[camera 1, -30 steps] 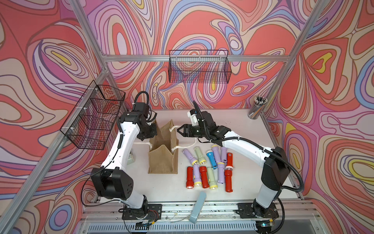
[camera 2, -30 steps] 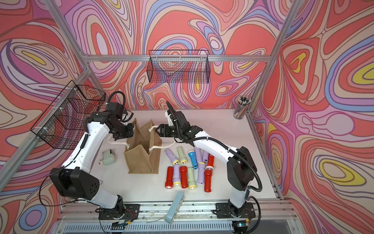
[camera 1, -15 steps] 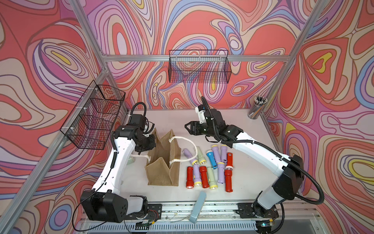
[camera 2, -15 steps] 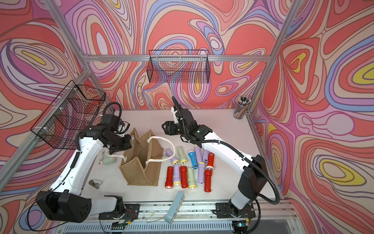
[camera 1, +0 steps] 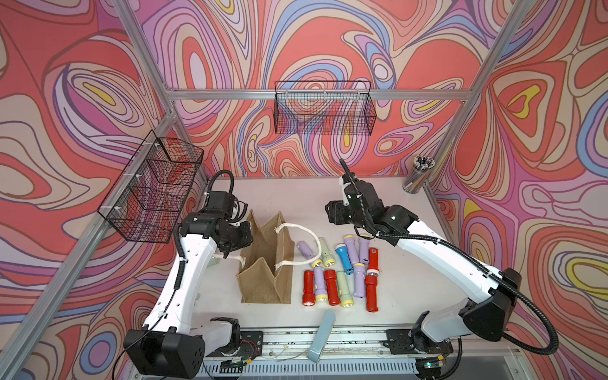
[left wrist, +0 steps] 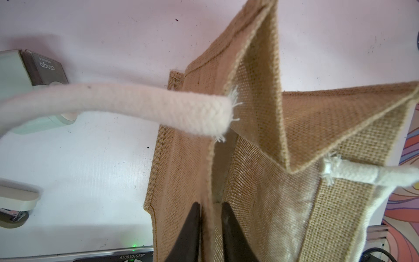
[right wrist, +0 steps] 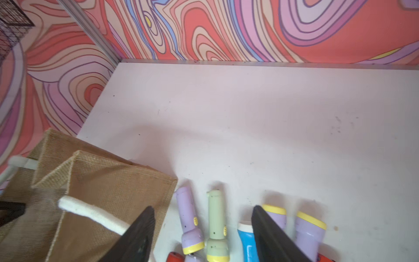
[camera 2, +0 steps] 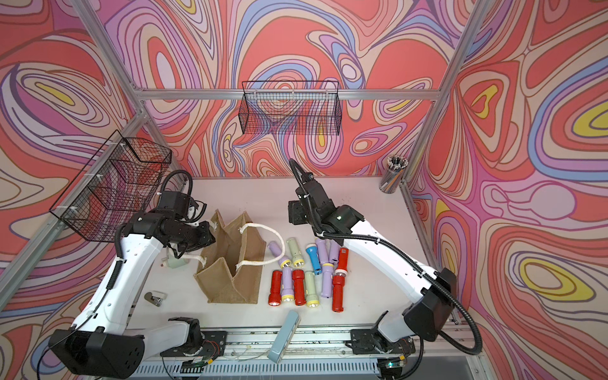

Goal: Put the flashlights into the tote bags
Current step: Move the canvas bag to the center of the board, then pick up the flashlight from the center of the board.

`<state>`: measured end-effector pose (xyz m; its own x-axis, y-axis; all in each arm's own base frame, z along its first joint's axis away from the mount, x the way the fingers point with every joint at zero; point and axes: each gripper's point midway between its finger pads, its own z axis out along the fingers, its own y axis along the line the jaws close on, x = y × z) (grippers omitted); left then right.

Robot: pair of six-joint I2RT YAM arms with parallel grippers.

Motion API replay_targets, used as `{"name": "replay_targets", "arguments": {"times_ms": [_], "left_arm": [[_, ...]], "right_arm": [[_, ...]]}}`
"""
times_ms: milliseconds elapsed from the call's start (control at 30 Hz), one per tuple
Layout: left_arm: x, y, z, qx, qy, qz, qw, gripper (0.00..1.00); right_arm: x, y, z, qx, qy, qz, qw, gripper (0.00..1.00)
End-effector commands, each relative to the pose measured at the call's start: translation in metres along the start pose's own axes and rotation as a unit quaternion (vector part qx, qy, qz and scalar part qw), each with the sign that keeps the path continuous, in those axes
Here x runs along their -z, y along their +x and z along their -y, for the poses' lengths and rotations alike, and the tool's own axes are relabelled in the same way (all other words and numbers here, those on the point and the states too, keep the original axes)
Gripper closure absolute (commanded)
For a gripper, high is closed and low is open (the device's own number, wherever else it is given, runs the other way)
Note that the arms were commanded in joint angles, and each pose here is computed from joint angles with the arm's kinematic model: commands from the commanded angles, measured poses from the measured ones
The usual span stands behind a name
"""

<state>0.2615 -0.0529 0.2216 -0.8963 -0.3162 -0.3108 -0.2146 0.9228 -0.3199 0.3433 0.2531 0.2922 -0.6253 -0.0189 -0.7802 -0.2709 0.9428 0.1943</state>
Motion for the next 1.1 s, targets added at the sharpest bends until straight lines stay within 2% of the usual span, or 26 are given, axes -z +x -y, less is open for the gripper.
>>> {"name": "replay_targets", "arguments": {"times_ms": [0, 133, 300, 533, 700, 867, 1067], "left_arm": [[0.003, 0.0, -0.002, 0.008, -0.005, 0.003, 1.0, 0.74], [-0.002, 0.003, -0.007, 0.002, -0.017, -0.009, 1.0, 0.71], [-0.003, 0.006, -0.006, -0.001, -0.011, -0.016, 1.0, 0.7], [-0.01, 0.01, -0.009, -0.004, -0.014, -0.024, 1.0, 0.69], [-0.007, 0.01, -0.007, -0.01, -0.012, -0.022, 1.0, 0.69], [-0.003, 0.012, -0.007, -0.012, -0.01, -0.019, 1.0, 0.68], [0.005, 0.012, -0.006, -0.012, -0.007, -0.011, 1.0, 0.68]], "right_arm": [[0.01, 0.026, 0.039, 0.009, 0.076, -0.038, 0.996, 0.29], [0.013, 0.051, 0.066, -0.024, 0.112, -0.078, 0.99, 0.3], [0.023, 0.098, 0.105, -0.103, 0.145, -0.145, 0.973, 0.3], [0.037, 0.148, 0.154, -0.174, 0.194, -0.187, 0.947, 0.34], [0.021, 0.17, 0.169, -0.198, 0.188, -0.21, 0.939, 0.37], [-0.008, 0.198, 0.179, -0.208, 0.181, -0.26, 0.926, 0.39], [-0.031, 0.211, 0.182, -0.207, 0.174, -0.283, 0.92, 0.4]]}}
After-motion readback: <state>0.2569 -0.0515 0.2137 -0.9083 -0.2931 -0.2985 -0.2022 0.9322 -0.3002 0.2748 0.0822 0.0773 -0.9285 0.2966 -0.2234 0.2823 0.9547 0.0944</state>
